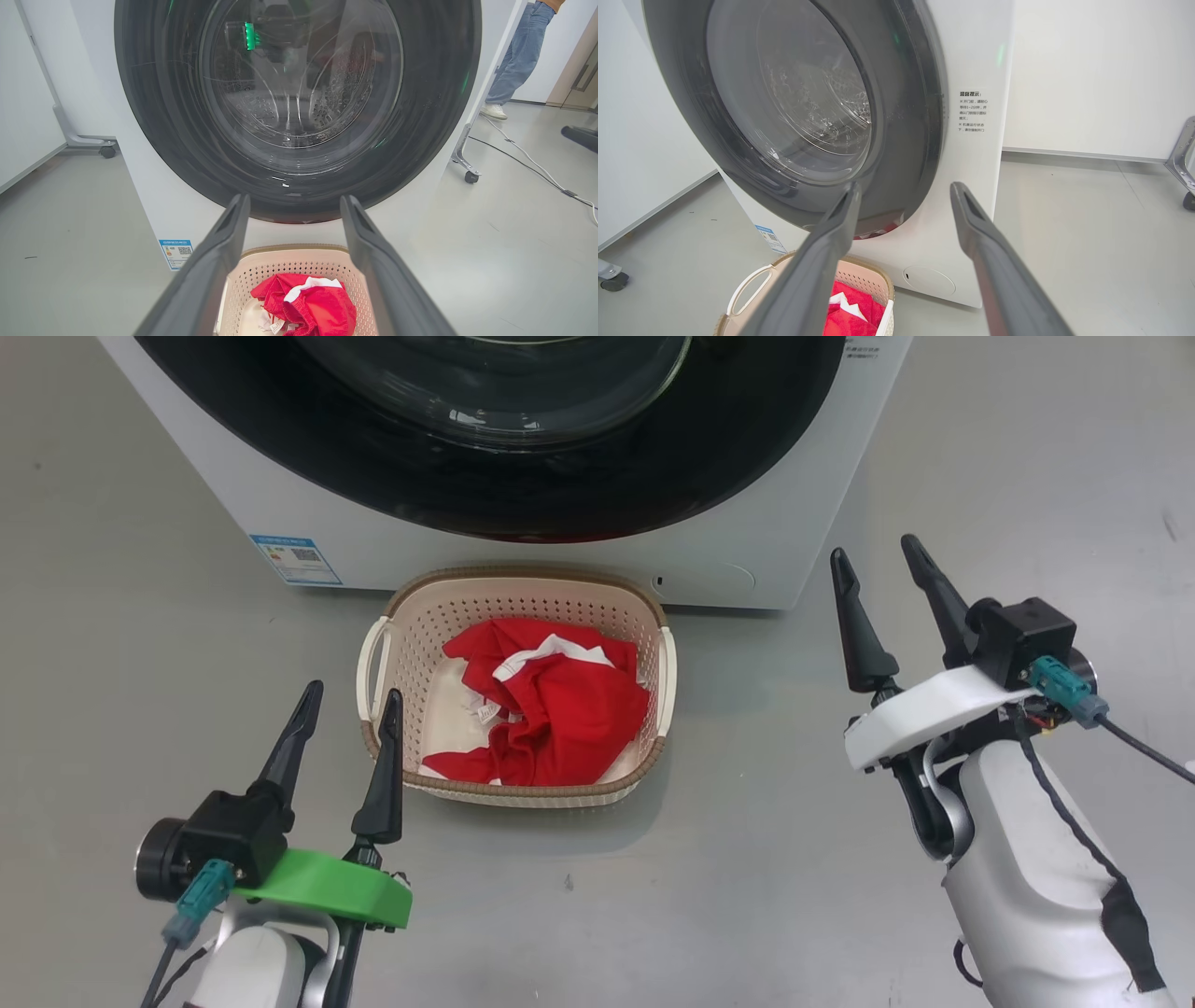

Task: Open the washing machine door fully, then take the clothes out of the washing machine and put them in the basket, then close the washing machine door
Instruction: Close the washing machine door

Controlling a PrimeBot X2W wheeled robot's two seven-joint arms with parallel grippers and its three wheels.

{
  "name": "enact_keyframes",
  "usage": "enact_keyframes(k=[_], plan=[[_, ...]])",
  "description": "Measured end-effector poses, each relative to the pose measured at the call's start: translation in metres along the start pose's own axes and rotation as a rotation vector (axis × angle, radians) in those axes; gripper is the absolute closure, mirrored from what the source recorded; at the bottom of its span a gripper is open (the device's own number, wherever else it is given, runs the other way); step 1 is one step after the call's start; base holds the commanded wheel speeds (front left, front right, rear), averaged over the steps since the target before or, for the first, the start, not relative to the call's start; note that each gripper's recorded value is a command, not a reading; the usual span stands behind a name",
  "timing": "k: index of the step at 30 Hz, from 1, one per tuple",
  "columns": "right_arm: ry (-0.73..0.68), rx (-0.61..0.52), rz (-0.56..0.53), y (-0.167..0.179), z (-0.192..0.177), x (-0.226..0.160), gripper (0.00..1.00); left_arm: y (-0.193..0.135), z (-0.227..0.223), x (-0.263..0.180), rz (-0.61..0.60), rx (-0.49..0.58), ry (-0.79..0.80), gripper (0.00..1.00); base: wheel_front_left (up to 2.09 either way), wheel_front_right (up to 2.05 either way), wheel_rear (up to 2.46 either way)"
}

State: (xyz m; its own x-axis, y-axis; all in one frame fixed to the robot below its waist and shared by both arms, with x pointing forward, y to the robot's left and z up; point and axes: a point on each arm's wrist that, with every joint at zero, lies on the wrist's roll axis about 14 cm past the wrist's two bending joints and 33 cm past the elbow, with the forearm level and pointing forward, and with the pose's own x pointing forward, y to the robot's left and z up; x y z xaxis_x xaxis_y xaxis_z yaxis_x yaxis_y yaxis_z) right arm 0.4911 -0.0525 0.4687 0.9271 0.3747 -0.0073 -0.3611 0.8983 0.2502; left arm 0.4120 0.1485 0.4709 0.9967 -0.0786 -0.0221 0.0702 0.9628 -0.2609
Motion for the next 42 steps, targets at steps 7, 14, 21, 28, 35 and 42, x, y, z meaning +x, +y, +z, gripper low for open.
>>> enact_keyframes(k=[7, 14, 21, 28, 35, 42], plan=[[0.018, 0.005, -0.029, -0.003, -0.006, -0.029, 0.0, -0.008, 0.001, -0.005, -0.022, -0.004, 0.0, 0.0, 0.0, 0.0, 0.0], [0.023, 0.017, -0.076, -0.006, -0.007, -0.063, 0.0, -0.014, -0.001, -0.017, -0.032, -0.004, 0.011, 0.0, 0.0, 0.0, 0.0], [0.014, 0.023, -0.1, -0.004, -0.005, -0.086, 0.0, -0.018, -0.003, -0.028, -0.034, -0.013, 0.021, 0.0, 0.0, 0.0, 0.0], [0.009, 0.024, -0.131, -0.004, -0.004, -0.107, 0.0, -0.022, -0.004, -0.038, -0.04, -0.011, 0.029, 0.0, 0.0, 0.0, 0.0], [-0.008, 0.025, -0.161, -0.004, 0.0, -0.121, 0.0, -0.026, -0.007, -0.046, -0.046, -0.021, 0.048, 0.0, 0.0, 0.0, 0.0], [-0.023, 0.027, -0.183, -0.004, 0.003, -0.128, 0.0, -0.029, -0.003, -0.048, -0.051, -0.03, 0.04, 0.0, 0.0, 0.0, 0.0]])
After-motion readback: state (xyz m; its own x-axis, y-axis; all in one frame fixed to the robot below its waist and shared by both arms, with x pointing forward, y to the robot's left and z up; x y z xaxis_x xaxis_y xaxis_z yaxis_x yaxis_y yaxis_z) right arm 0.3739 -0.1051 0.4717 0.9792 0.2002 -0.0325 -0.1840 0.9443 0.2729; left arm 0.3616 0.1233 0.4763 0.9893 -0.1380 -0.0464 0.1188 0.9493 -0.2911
